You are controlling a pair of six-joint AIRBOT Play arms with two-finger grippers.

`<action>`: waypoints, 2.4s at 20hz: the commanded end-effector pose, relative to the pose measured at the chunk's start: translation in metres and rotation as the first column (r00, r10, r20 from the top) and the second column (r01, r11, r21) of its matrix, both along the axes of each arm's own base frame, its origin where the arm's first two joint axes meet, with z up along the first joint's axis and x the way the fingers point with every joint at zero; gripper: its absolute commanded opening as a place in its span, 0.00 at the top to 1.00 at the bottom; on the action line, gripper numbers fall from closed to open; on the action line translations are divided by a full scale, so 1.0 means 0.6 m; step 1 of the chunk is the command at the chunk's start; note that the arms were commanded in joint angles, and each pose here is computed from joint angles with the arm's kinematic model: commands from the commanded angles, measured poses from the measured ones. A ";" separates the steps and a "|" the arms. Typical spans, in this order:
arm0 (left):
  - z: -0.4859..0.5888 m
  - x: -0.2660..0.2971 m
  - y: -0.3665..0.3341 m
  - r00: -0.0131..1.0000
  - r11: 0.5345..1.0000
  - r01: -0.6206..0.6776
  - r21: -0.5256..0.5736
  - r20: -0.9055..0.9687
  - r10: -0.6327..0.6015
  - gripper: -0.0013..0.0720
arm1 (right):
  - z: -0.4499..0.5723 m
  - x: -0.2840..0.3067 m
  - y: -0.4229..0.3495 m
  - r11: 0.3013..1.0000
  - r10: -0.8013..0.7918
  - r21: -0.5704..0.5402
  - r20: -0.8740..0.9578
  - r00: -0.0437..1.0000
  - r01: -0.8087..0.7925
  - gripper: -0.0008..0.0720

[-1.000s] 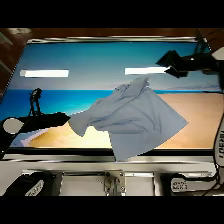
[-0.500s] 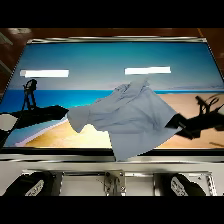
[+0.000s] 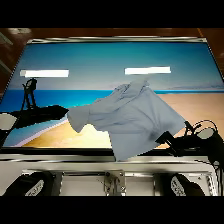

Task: Fold the shirts.

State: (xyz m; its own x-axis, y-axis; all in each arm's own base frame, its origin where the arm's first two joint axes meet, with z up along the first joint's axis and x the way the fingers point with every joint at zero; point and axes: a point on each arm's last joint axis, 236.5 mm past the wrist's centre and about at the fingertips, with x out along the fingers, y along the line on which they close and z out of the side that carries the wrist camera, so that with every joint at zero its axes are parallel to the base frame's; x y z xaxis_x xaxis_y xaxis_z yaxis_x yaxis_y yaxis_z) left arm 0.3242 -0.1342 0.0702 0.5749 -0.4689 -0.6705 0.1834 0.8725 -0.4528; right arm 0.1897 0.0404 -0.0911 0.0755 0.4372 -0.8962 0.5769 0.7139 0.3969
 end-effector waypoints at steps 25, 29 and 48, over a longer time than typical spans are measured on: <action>0.659 -0.010 0.197 0.534 0.941 -0.338 -0.005 0.822 0.196 0.94 | 0.645 0.240 0.001 0.902 0.407 -0.431 0.836 0.368 -0.019 0.91; 0.882 -0.176 0.190 0.213 0.914 -0.402 -0.053 0.966 0.149 0.94 | 0.786 0.155 -0.028 0.865 0.415 -0.474 0.861 0.294 0.166 0.91; 0.400 0.144 0.318 0.872 0.882 -0.360 0.303 0.447 0.202 0.94 | 0.249 0.212 -0.013 0.970 0.220 -0.179 0.381 0.898 -0.162 0.91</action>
State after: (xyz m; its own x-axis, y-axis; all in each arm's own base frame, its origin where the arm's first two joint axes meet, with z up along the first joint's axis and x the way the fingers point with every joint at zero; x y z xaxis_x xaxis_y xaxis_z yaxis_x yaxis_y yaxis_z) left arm 0.3648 0.0548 0.3874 0.9571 0.0575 -0.2839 -0.0414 0.9972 0.0622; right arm 0.2662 0.0363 0.1128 0.3249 0.3298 -0.8864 0.1618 0.9040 0.3956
